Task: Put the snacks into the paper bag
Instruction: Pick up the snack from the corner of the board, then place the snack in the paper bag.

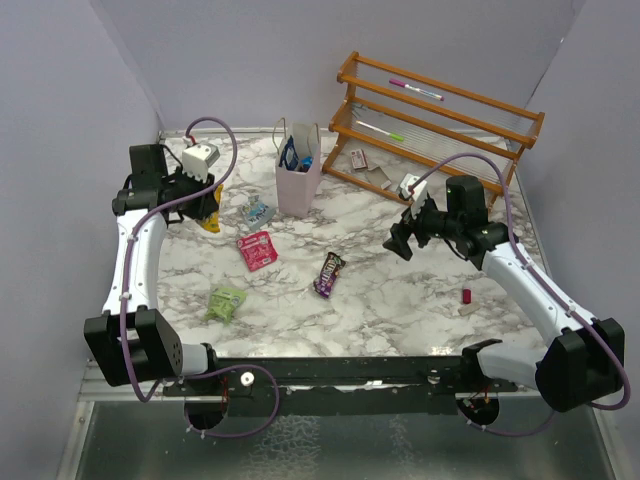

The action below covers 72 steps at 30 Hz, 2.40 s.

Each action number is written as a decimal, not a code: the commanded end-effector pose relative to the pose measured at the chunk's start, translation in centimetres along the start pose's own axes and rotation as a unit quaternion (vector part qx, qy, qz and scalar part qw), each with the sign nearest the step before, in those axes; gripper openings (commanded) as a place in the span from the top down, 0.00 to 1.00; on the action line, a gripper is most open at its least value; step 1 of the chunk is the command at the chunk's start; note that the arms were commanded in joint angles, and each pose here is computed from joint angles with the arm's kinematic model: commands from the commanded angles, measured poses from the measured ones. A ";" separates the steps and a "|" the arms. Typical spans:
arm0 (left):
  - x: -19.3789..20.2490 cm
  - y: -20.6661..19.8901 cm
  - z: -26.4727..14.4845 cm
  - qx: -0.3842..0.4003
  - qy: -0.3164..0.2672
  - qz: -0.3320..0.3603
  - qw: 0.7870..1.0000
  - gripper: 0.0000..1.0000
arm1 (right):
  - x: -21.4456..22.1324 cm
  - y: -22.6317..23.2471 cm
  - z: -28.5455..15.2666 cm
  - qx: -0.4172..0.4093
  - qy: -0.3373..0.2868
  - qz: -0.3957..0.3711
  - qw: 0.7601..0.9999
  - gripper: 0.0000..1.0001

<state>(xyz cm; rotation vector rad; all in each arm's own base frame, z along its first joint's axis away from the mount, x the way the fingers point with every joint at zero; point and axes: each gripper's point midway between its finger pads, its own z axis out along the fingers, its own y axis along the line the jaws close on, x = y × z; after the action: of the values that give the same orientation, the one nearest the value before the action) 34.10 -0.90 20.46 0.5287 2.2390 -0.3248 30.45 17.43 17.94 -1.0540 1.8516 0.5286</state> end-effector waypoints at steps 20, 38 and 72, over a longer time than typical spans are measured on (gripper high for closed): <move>-16.3 -7.5 0.9 0.045 -0.115 0.086 0.989 0.81 | -1.0 -4.6 -2.4 0.129 -0.015 0.007 0.991 0.01; -20.4 -11.8 5.8 0.047 -0.129 0.115 0.984 0.81 | -0.7 -6.8 -3.7 0.183 -0.020 0.022 0.983 0.01; -21.0 -11.1 15.8 0.069 -0.107 0.062 0.990 0.74 | -1.2 -6.0 -3.8 0.163 -0.028 0.016 0.986 0.01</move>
<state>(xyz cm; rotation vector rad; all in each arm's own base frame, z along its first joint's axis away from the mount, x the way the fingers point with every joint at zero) 50.93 -21.70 26.17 0.6401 2.0223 -0.4392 34.04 11.78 20.25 -0.7815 1.8724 0.2396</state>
